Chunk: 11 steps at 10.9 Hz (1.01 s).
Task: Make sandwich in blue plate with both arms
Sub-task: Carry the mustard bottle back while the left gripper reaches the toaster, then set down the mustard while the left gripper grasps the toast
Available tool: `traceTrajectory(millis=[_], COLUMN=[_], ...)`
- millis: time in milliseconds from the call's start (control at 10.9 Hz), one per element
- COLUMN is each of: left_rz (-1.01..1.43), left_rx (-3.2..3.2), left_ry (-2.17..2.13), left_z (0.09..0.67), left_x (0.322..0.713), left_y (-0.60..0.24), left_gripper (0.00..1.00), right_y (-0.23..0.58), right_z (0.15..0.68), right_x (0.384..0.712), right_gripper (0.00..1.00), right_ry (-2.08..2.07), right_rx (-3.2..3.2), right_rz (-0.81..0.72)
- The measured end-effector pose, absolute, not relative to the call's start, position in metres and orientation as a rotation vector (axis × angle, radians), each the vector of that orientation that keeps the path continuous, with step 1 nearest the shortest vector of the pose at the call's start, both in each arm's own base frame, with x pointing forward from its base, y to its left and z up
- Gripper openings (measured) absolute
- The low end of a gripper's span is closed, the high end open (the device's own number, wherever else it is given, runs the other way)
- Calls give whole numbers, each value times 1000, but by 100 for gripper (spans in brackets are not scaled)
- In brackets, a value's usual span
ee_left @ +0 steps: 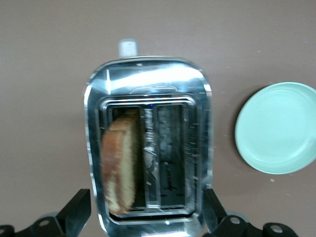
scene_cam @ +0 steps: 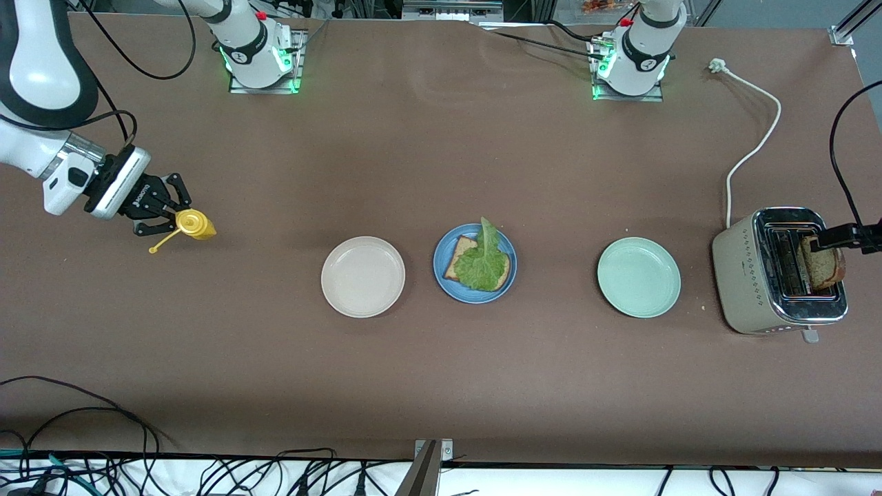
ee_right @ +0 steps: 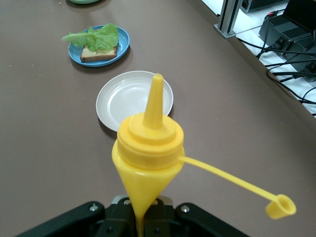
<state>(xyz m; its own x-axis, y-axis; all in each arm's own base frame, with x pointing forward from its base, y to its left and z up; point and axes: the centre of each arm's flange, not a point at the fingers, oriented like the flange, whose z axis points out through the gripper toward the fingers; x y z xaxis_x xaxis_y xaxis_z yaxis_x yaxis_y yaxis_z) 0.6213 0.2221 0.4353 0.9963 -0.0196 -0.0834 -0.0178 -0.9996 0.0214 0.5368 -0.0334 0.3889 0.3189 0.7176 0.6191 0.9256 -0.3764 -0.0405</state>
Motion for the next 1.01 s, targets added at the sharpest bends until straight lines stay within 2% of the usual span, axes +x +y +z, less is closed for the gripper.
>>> traceTrajectory(millis=[368,552,736,920,1011], left_rz=[-196,-218,-227,-250,-252], left_rx=[3093,3085,3081,3117,3126], left_ry=[-26,-24,-24,-67,-93], left_z=[388,377,372,373,375], left_x=[622,623,623,622,623], left_y=[245,247,247,249,250], left_gripper=[97,74,45,20,13], right_y=[-49,-54,-69,-84,-91], right_z=[352,343,332,314,303], right_x=[524,523,520,514,511], right_gripper=[3,3,3,3,3], right_ry=[-1475,-1497,-1498,-1481,-1479], right_rx=[-2150,-2141,-2116,-2078,-2063], right_rz=[-809,-814,-831,-857,-867])
